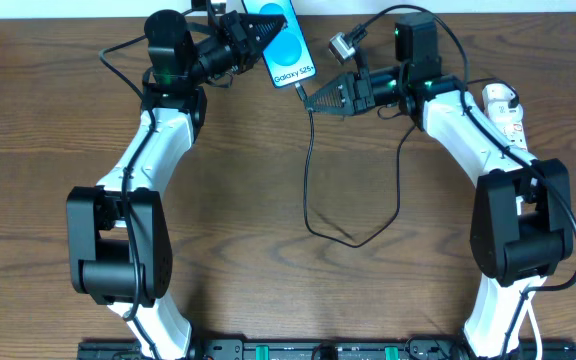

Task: Plug charger to phone and switch on socket
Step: 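Pull the right gripper with the plug back away from the phone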

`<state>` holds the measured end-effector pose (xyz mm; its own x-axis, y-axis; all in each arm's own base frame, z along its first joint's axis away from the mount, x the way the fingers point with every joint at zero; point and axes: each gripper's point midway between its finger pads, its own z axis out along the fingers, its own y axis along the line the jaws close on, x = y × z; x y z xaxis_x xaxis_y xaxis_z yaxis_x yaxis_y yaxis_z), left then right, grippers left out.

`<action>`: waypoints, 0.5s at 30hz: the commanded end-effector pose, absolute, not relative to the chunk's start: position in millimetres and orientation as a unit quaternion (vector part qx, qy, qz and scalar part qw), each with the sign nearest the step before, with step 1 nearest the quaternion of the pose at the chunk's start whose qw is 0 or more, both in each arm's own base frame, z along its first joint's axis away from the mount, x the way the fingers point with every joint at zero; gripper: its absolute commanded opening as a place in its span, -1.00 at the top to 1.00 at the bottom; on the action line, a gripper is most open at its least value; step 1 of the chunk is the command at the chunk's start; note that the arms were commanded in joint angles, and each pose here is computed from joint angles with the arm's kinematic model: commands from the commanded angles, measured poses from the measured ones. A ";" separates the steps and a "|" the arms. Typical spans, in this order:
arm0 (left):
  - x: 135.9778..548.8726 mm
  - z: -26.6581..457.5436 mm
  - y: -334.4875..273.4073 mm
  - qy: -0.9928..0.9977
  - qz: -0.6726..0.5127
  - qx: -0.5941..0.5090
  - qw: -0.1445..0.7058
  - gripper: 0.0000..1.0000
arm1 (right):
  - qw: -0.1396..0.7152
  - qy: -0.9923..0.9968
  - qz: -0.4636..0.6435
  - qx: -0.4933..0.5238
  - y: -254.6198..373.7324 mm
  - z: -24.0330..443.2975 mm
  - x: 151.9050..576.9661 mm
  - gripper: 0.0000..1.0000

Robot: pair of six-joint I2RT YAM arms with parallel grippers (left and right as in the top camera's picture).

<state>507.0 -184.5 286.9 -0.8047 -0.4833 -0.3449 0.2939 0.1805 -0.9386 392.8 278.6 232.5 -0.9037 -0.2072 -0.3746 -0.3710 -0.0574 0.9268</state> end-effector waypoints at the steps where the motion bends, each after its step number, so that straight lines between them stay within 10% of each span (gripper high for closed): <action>1: 502.3 308.7 -179.2 0.696 -0.639 -0.040 0.325 0.86 | 0.081 0.675 0.695 -0.235 274.7 228.4 382.7 0.98; 15: 509.7 308.7 -156.7 0.695 -0.631 -0.055 0.339 0.85 | 0.098 0.914 0.392 -0.046 222.9 65.2 407.0 0.98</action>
<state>515.3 -154.7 287.2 -0.7806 -0.5207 -0.3458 0.2860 0.1943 -0.9383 390.7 248.3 96.5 -0.9937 -0.0378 -0.1059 -0.1118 0.4380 0.8920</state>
